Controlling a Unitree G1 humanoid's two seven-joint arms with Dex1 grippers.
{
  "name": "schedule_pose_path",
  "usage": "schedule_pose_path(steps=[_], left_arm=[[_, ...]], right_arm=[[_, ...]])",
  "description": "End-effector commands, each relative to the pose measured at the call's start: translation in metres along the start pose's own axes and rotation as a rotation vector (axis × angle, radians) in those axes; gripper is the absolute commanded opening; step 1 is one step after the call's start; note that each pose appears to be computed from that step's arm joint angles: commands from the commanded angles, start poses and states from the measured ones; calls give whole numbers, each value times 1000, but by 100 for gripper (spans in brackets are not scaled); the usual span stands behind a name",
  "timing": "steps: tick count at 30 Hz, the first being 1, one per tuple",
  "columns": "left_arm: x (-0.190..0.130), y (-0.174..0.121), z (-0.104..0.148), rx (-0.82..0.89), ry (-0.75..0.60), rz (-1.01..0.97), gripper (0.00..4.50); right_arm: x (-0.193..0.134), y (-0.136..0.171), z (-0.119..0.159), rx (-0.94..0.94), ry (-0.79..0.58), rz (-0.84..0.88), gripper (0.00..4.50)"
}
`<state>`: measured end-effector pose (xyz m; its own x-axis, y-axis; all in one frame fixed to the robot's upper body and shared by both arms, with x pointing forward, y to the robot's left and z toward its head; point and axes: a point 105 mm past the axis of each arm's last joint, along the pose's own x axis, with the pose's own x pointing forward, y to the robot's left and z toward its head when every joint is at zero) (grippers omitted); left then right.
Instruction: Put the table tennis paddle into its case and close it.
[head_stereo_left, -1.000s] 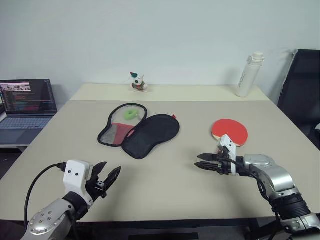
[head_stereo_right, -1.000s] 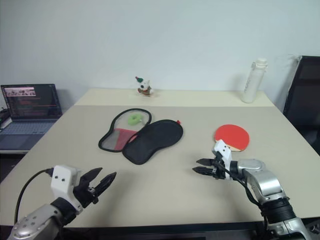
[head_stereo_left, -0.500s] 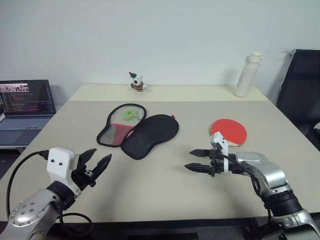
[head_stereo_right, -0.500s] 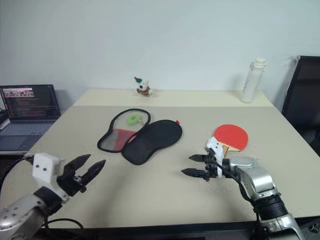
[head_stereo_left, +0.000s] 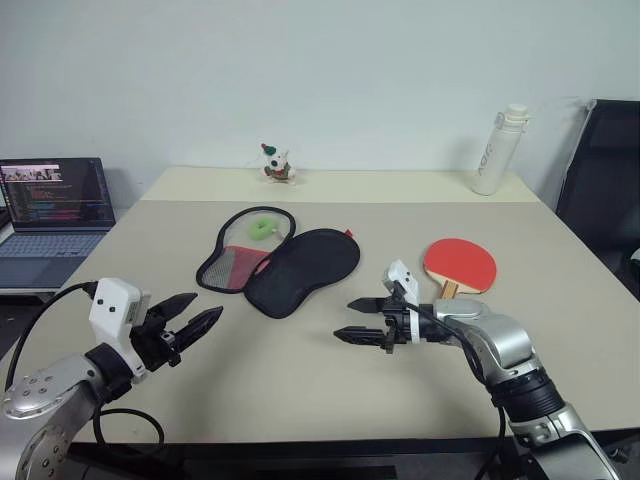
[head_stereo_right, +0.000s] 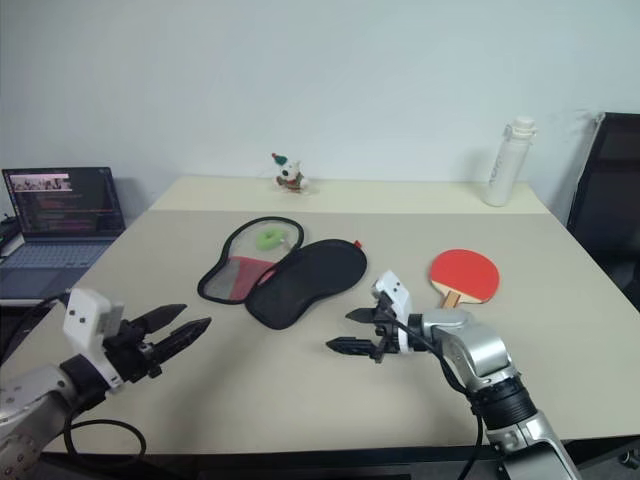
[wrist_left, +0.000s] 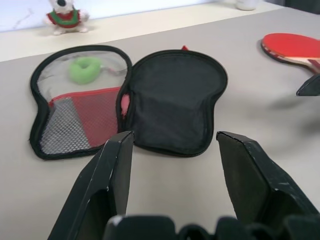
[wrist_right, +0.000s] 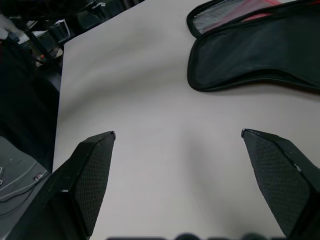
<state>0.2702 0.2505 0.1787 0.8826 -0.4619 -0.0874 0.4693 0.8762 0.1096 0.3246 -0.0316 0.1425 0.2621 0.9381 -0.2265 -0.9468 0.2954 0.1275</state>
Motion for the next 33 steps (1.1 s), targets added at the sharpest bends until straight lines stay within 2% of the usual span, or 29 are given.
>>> schedule_pose_path(steps=[1, 8, 17, 30, 33], left_arm=[[5, -1, 6, 25, -11, -34, 288], [12, 6, 12, 34, -33, -58, 288], [4, 21, 17, 74, -21, -35, 288], [2, 17, 17, 82, -24, -24, 288], [2, 17, 16, 83, -24, -22, 288]], right_arm=[[7, 1, 13, -31, -34, -40, 446], [30, -15, 20, 180, -58, -202, 446], [84, -36, 18, 359, -36, -401, 446], [145, -27, 35, 337, -76, -403, 446], [156, -20, 43, 383, -106, -389, 446]])
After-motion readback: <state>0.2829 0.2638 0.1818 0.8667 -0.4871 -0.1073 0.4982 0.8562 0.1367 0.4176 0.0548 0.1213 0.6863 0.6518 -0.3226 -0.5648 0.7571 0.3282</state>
